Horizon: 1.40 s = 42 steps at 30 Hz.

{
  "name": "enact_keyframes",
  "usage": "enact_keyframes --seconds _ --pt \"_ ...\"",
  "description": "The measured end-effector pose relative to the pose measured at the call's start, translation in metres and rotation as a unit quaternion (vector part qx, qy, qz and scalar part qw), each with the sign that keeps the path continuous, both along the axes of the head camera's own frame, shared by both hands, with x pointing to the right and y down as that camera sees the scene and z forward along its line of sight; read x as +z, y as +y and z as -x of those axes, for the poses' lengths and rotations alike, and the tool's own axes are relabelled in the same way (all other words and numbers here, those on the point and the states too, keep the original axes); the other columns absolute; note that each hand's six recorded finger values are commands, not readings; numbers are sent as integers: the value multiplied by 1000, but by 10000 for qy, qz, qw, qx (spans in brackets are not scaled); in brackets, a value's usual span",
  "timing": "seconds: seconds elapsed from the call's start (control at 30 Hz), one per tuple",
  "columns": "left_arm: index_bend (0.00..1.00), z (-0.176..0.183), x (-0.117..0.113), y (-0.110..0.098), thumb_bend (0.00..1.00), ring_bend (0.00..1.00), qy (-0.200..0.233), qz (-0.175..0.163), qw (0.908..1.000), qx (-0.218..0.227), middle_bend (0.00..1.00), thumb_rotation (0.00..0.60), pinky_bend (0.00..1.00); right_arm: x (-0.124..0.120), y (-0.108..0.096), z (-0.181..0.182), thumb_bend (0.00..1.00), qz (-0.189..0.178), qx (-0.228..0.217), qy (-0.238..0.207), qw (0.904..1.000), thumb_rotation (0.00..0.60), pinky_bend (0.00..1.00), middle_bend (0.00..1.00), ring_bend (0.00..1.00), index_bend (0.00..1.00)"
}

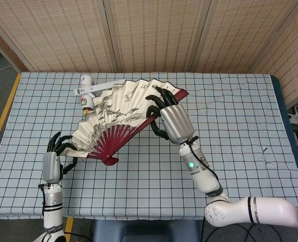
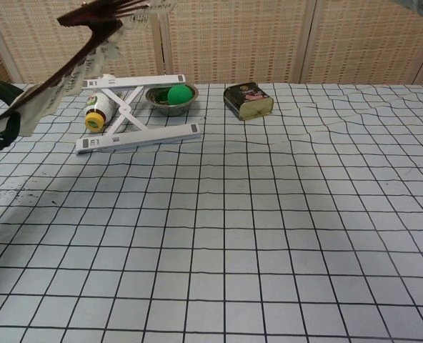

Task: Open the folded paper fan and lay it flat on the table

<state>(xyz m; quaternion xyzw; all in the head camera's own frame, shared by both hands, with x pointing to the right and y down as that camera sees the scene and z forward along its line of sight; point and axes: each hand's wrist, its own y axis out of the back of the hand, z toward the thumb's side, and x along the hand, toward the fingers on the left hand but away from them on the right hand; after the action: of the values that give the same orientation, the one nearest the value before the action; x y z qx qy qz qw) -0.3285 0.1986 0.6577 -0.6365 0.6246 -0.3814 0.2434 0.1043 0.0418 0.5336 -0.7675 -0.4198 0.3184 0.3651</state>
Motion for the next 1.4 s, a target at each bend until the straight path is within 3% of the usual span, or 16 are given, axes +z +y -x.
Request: enact_keyframes --seconds 0.37,0.73,0.83,1.0,1.07,1.17,1.23,1.27,1.33,1.4 --pt "431 25 5 0 499 83 -746 -167 9968 229 230 600 133 6 36 -40 755 -732 -81 664 9951 600 81 204 0 725" --pt "386 39 16 10 499 83 -1148 -65 9921 494 211 600 132 43 74 -81 755 -510 170 919 9943 600 81 204 0 660" --pt "314 40 20 16 499 83 -1279 -15 9897 643 195 600 132 57 84 -90 755 -438 213 929 9945 600 81 204 0 615" --pt "119 41 30 25 499 68 -1586 70 9829 932 124 600 131 83 103 -99 755 -237 323 751 9964 600 81 204 0 483" --pt "51 43 36 30 498 51 -1772 138 9780 1090 87 600 127 93 113 -103 755 -92 374 654 9971 600 81 199 0 387" --pt "0 48 48 37 494 6 -2035 331 9694 1333 14 600 120 103 126 -108 752 157 401 638 9970 600 77 138 0 147" --pt "0 50 58 42 492 0 -2104 537 9646 1499 0 600 120 109 130 -110 692 219 326 792 9961 600 51 61 0 20" --pt "0 49 61 44 489 0 -2096 623 9631 1569 0 600 120 113 133 -112 625 290 251 939 9948 600 38 32 0 2" --pt "0 48 66 49 482 0 -2054 748 9610 1693 0 600 118 119 137 -115 399 434 117 1186 9919 600 19 1 0 0" --pt "0 47 65 49 479 0 -1989 772 9618 1712 0 600 117 121 140 -119 294 573 -43 1471 9874 600 15 0 0 0"
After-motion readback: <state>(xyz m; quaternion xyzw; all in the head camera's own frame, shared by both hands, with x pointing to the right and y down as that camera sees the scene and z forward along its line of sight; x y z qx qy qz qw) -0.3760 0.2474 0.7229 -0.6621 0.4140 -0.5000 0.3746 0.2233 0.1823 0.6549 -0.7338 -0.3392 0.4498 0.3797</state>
